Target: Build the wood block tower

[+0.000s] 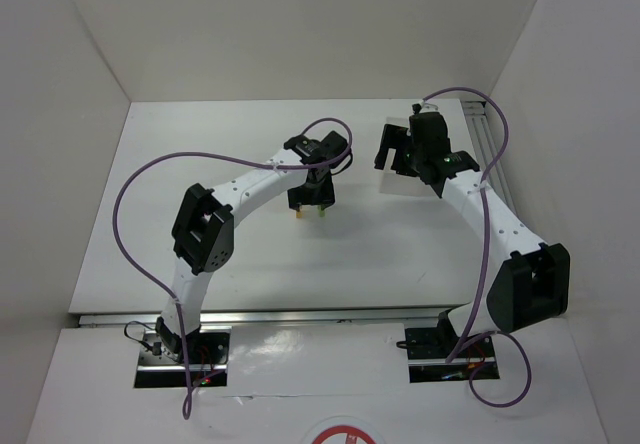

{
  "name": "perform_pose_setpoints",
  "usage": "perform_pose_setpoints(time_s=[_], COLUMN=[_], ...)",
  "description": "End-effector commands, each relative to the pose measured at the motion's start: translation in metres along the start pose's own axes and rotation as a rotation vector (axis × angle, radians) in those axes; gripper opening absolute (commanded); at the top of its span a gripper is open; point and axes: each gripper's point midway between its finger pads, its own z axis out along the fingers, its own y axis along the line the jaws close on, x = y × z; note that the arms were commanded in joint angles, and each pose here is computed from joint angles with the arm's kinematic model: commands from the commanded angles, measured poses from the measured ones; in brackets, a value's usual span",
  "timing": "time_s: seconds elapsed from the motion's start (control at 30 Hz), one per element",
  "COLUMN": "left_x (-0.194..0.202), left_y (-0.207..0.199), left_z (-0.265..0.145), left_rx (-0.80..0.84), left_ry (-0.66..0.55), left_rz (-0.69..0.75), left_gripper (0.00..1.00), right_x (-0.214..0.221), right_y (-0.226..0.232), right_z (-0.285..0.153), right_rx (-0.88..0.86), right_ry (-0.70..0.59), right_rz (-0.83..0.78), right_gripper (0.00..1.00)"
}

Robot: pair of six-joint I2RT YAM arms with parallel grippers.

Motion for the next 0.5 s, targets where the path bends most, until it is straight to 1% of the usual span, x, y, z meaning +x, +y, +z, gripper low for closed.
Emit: perform_pose_setpoints(time_s=[0.0, 0.47], left_x=[-0.0126, -0.0162], left_y=[-0.0037, -0.0026], left_z=[-0.0108, -0.0081], left_rx=[0.027, 0.023], left_ry=[-0.031, -0.031], left_rz=[0.013, 0.005], left_gripper=[0.71, 0.71], right_x=[-0.0215, -0.0193], right_y=[0.013, 0.0123], right_z=[-0.0047, -0.0017], right_rx=[-0.034, -0.031], right_ry=[-0.058, -0.049], right_rz=[0.004, 0.004], right_gripper=[0.97, 0.97])
